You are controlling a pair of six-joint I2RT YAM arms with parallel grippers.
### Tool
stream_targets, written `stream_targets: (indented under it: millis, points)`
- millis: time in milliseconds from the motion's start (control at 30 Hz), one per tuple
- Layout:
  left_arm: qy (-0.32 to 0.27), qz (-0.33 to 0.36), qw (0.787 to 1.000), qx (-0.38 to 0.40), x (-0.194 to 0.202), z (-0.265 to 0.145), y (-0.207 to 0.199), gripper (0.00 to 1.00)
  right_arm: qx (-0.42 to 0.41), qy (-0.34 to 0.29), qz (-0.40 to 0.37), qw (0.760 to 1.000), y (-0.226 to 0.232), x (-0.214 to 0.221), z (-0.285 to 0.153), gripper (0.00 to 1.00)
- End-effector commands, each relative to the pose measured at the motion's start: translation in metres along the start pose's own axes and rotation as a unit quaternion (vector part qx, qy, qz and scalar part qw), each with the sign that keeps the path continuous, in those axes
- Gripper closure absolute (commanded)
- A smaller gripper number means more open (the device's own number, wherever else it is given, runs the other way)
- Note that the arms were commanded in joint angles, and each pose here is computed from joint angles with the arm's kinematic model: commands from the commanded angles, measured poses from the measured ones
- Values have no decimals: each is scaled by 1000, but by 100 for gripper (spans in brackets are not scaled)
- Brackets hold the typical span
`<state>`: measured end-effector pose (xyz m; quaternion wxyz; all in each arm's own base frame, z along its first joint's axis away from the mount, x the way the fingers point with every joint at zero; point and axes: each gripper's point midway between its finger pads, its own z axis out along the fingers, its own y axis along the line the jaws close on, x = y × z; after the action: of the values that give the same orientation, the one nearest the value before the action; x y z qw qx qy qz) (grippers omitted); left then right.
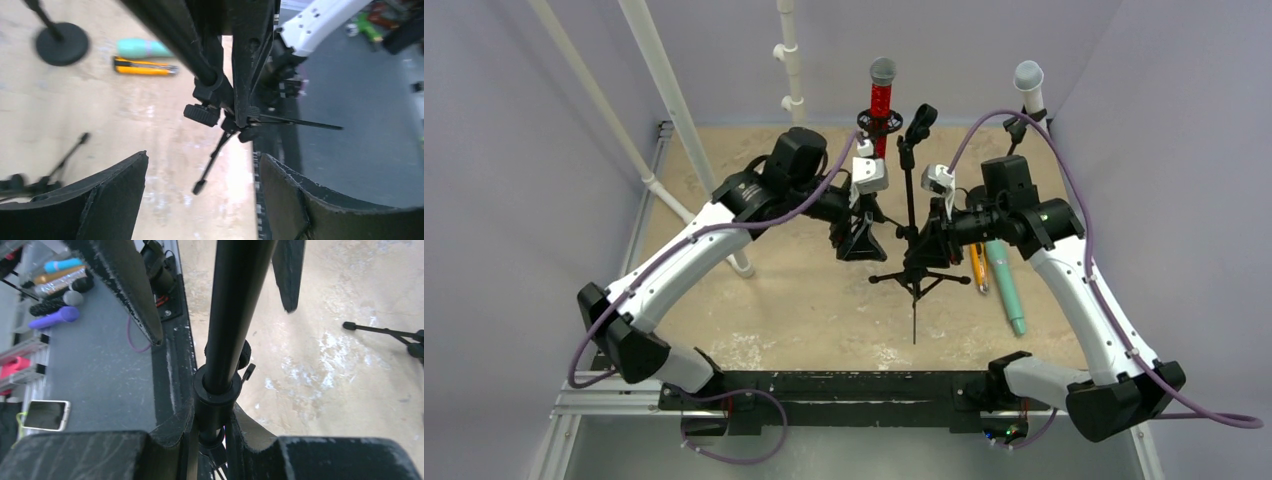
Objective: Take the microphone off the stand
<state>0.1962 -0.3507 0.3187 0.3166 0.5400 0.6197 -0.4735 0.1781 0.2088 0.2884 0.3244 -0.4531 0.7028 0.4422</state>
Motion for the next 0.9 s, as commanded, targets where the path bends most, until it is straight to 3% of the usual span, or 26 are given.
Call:
stream_targets:
  millis: [0, 267, 667, 767, 867]
  points:
    - [-34, 180, 971, -153, -34, -21, 21, 22, -46, -43, 23, 998, 14, -24, 2, 100]
    - [-5, 252, 944, -215, -51, -16, 34, 30, -65, -51, 51, 995, 10, -28, 4, 100]
    - [12, 287, 939, -191, -54, 7, 32, 48, -64, -50, 60, 995, 7, -23, 5, 100]
    - [12, 285, 942, -178, -53, 10, 27, 58, -62, -50, 60, 995, 6, -22, 6, 100]
    - [12, 279, 947, -157, -50, 13, 21, 79, -61, -49, 58, 995, 6, -21, 6, 100]
